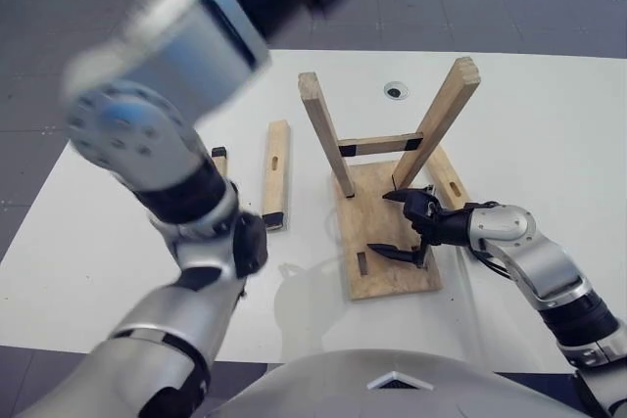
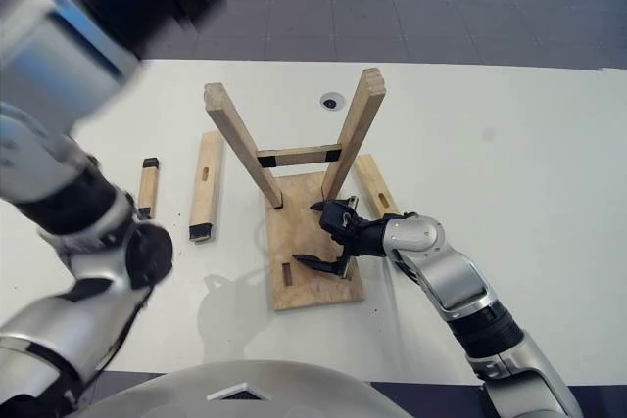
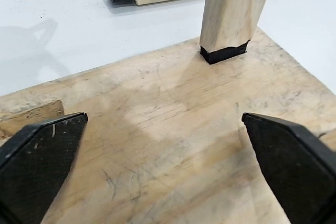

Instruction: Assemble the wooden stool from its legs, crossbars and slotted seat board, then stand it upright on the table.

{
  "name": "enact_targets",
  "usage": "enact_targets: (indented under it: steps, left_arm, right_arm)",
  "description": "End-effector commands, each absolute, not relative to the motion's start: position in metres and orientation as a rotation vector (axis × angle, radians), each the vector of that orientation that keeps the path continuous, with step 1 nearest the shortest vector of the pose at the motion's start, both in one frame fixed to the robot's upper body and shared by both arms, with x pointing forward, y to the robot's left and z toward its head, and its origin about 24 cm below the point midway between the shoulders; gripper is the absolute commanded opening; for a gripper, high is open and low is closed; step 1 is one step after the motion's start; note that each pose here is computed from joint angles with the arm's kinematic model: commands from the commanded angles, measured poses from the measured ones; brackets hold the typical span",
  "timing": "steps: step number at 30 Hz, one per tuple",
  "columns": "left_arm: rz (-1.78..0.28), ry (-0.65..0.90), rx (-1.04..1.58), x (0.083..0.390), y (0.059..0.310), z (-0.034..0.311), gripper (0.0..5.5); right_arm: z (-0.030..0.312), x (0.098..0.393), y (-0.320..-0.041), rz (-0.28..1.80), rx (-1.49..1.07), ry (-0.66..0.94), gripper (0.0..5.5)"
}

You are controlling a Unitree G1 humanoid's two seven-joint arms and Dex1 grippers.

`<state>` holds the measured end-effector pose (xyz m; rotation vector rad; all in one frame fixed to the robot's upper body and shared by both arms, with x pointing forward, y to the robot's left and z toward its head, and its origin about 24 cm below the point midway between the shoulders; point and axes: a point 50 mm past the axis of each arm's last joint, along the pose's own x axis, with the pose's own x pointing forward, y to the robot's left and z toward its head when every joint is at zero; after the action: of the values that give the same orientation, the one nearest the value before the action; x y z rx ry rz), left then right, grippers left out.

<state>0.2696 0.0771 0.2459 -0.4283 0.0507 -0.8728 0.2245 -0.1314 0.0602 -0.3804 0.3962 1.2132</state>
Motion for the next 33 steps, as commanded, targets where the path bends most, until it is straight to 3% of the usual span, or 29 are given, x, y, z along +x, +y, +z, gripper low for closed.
enact_targets:
  steps: [1,7,14,18,22,26,28,31,33]
  left_arm:
    - [-0.632,0.663,-0.521,0.237,0.102,0.085,3.35]
    - [-0.635,0.278,-0.614,0.276,0.103,0.152,3.35]
    - [-0.912,0.022,-0.649,0.270,0.088,0.232,3.35]
    - [-0.681,-0.112,-0.523,0.296,0.108,0.274,3.35]
    - [-0.371,-0.094,-0.367,0.326,0.140,0.280,3.35]
    - [-0.319,0.033,-0.355,0.335,0.139,0.257,3.35]
    - [-0.369,0.023,-0.376,0.330,0.132,0.262,3.35]
    - [-0.422,-0.175,-0.386,0.327,0.132,0.306,3.35]
    - [-0.418,-0.422,-0.345,0.320,0.143,0.366,3.35]
  right_arm:
    - [0.022,0.214,-0.156,1.112,-0.452,0.668,5.50]
    - [0.017,0.209,-0.151,1.124,-0.449,0.677,5.50]
    - [0.011,0.203,-0.149,1.122,-0.450,0.692,5.50]
    - [0.009,0.202,-0.147,1.119,-0.443,0.694,5.50]
    - [0.008,0.202,-0.147,1.108,-0.446,0.704,5.50]
    - [0.009,0.203,-0.148,1.099,-0.454,0.709,5.50]
    - [0.009,0.203,-0.149,1.097,-0.455,0.710,5.50]
    - [0.008,0.203,-0.148,1.092,-0.452,0.709,5.50]
    - [0.008,0.204,-0.146,1.091,-0.452,0.704,5.50]
